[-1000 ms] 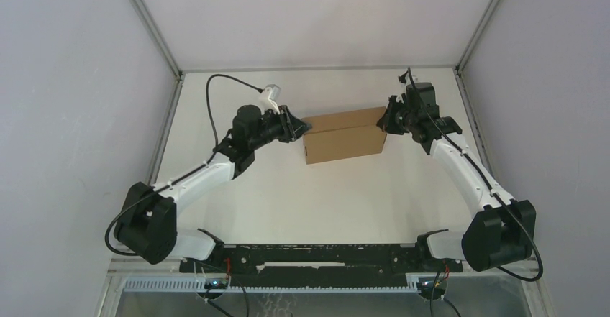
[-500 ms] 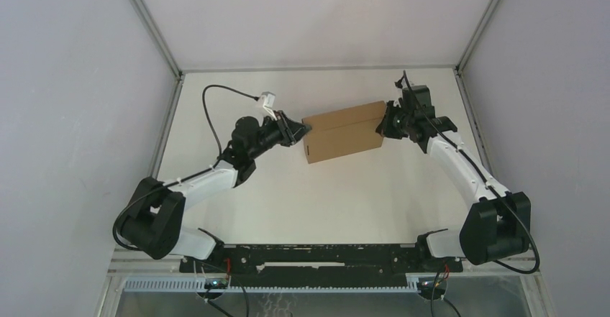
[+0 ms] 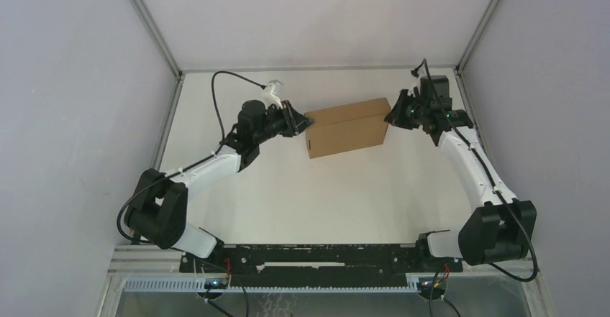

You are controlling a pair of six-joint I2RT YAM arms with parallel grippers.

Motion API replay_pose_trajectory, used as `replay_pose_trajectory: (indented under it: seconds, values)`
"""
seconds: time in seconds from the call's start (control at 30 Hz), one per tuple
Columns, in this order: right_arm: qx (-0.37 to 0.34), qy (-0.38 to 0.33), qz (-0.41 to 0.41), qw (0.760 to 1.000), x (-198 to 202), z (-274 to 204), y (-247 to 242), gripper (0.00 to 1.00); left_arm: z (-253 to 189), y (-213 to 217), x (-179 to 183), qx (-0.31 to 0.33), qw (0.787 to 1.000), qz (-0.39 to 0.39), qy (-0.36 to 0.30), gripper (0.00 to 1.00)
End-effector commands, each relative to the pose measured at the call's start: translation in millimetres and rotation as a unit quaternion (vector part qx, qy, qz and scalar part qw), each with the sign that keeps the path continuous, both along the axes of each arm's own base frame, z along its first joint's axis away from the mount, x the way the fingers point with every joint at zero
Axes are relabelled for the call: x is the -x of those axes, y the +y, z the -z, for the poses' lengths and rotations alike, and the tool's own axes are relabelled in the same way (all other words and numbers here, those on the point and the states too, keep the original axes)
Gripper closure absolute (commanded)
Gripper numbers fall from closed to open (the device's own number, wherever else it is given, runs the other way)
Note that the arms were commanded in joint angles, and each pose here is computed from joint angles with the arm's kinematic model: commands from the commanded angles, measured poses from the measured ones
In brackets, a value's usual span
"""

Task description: Fold the paper box

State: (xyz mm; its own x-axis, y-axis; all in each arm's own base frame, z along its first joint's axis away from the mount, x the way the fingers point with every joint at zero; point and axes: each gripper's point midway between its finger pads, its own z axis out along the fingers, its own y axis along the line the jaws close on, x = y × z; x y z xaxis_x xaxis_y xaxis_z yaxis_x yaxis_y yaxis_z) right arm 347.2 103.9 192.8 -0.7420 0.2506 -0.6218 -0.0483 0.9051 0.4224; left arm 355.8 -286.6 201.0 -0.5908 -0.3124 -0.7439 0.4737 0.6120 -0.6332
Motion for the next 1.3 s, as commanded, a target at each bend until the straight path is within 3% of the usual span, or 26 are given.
replay_pose_trajectory:
  seconds: [0.0,0.03,0.13,0.27,0.67,1.0,1.27]
  values:
    - [-0.017,-0.090,0.000,0.996,-14,-68,-3,0.86,60,29,6,-0.089,0.992,-0.016,0.088,0.72]
    - [-0.009,-0.096,0.004,0.995,-18,-73,-7,0.85,55,29,5,-0.089,0.992,-0.016,0.085,0.71]
    - [0.020,-0.098,0.011,0.995,-30,-76,-14,0.69,41,31,3,-0.093,0.993,-0.014,0.078,0.64]
    - [0.050,-0.101,0.014,0.994,-42,-75,-21,0.59,23,34,-1,-0.107,0.992,-0.015,0.067,0.55]
    - [0.101,-0.055,-0.011,0.993,-36,-44,-5,0.55,-25,42,-3,-0.108,0.993,-0.031,0.036,0.47]
    - [0.085,-0.053,0.003,0.995,-15,-57,-5,0.52,-55,40,-4,-0.094,0.995,-0.026,0.009,0.46]
    - [0.064,-0.016,0.002,0.998,25,-56,-3,0.51,-83,39,-9,-0.096,0.995,-0.022,-0.018,0.44]
